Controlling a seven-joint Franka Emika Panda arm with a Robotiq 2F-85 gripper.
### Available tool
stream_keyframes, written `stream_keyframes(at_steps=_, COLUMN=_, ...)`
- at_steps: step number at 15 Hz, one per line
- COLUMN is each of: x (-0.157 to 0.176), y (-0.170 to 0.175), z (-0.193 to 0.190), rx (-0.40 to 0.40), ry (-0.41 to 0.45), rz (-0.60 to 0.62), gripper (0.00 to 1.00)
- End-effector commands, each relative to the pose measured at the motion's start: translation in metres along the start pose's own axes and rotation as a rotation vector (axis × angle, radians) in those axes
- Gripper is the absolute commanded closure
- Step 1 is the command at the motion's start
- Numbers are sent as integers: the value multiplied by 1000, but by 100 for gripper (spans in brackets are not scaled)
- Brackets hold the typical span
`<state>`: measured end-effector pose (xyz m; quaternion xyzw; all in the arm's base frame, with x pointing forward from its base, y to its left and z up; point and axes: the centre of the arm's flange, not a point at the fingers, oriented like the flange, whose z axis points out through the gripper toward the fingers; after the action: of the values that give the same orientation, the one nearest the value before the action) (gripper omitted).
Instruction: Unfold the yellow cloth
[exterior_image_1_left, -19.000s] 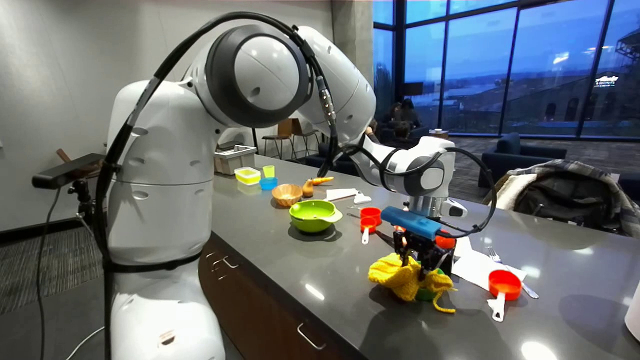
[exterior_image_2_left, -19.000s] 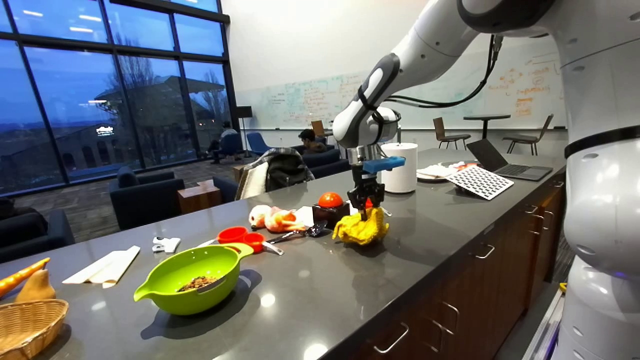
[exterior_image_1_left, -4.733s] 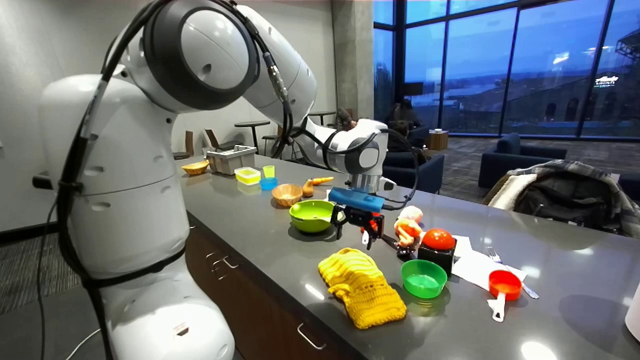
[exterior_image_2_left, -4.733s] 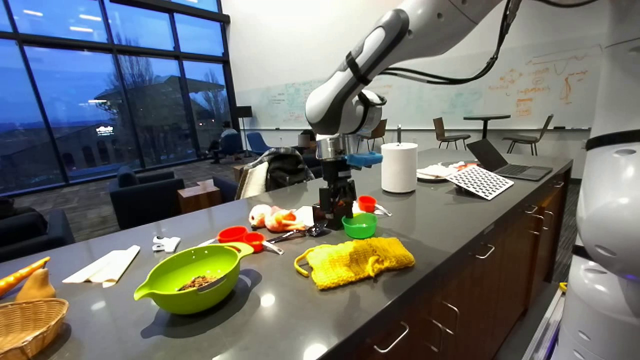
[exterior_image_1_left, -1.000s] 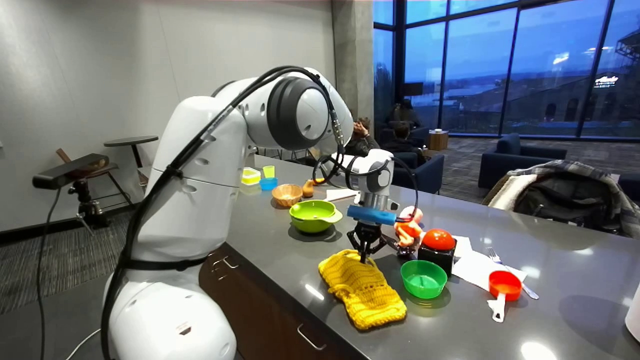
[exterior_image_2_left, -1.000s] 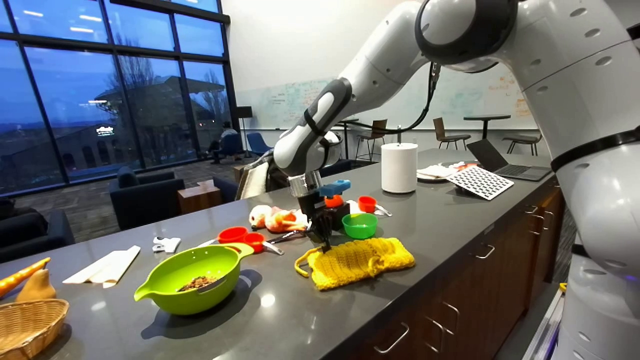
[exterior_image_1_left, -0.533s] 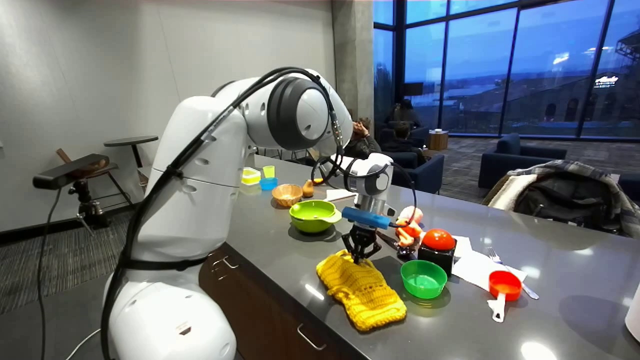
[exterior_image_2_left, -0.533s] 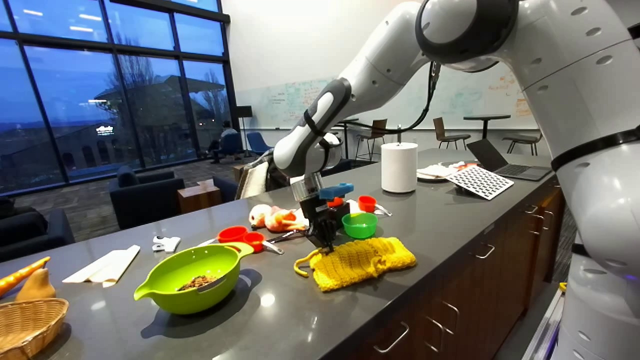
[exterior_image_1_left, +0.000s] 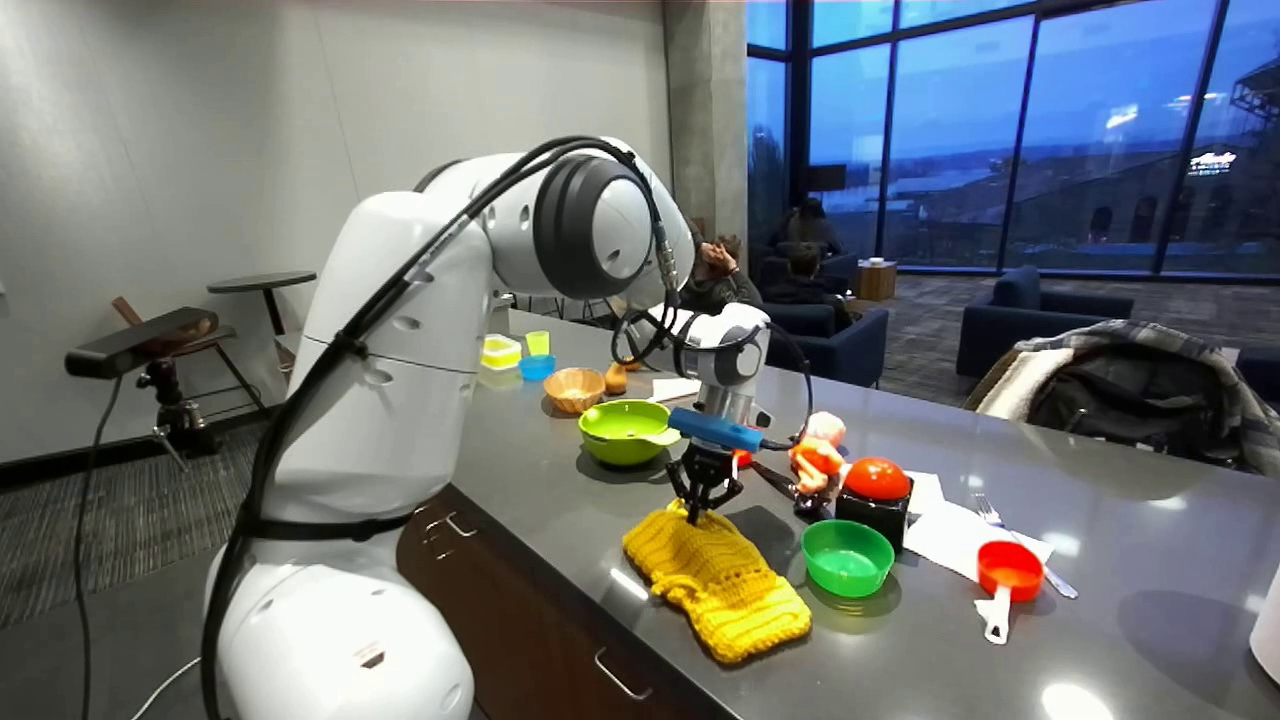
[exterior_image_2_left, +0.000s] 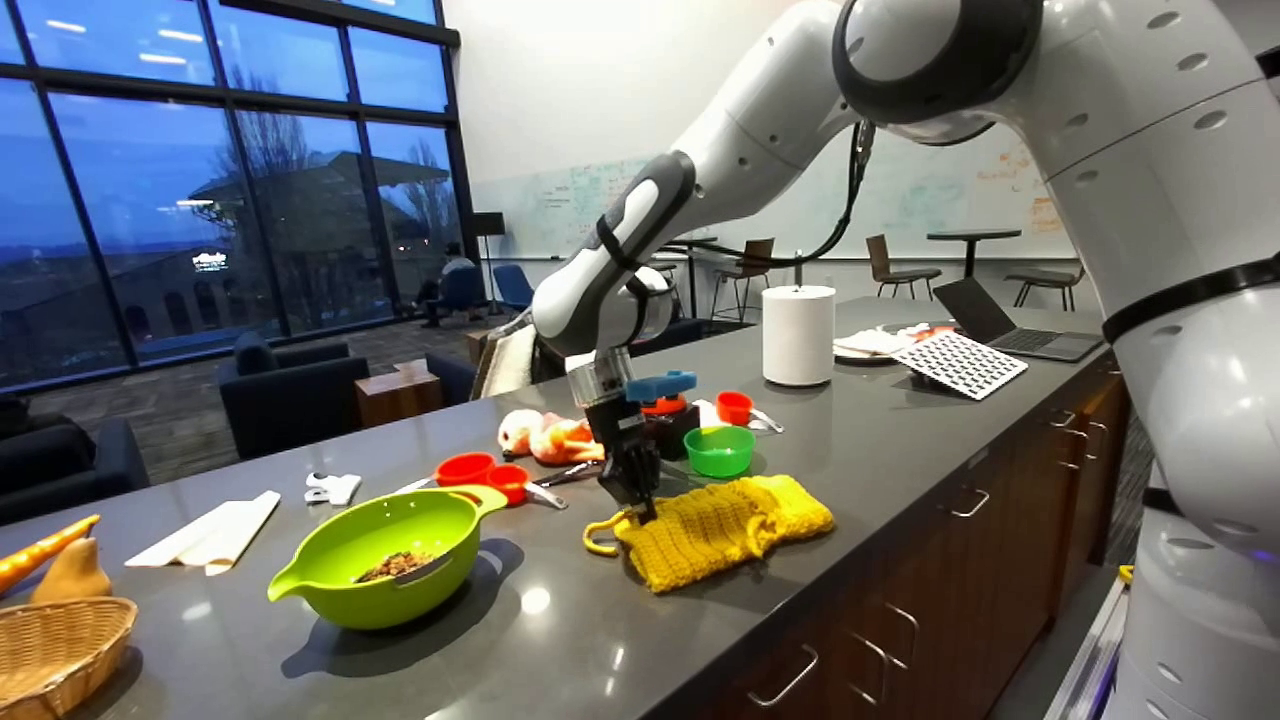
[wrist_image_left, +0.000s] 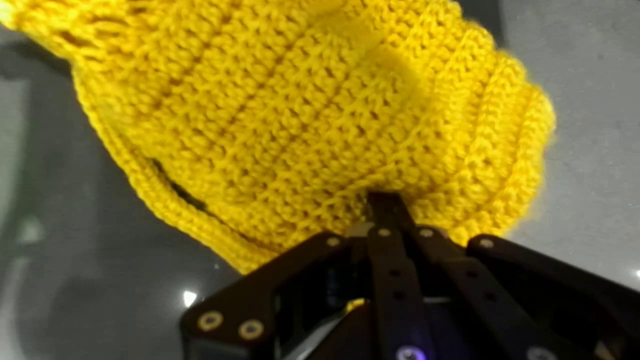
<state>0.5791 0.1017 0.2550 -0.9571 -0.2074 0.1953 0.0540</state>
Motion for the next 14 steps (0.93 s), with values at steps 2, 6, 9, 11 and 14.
stream_keyframes(at_steps=2, x=9, y=-46, z=-13, rx=-7, ry=-3, rz=-109, gripper=100)
stream_keyframes(at_steps=6, x=17, y=-70, z=-13, rx=-18, ry=-8, rz=-161, gripper=100)
stream_keyframes(at_steps=9, x=11, y=-68, z=-29, rx=-67, ry=-1, rz=-155, gripper=100)
stream_keyframes(at_steps=11, x=-2, y=-54, z=-44, rx=-87, ry=6, rz=-118, gripper=100)
stream_keyframes(at_steps=14, x=-30, y=-27, z=-60, rx=-74, ry=10, rz=-22, gripper=100)
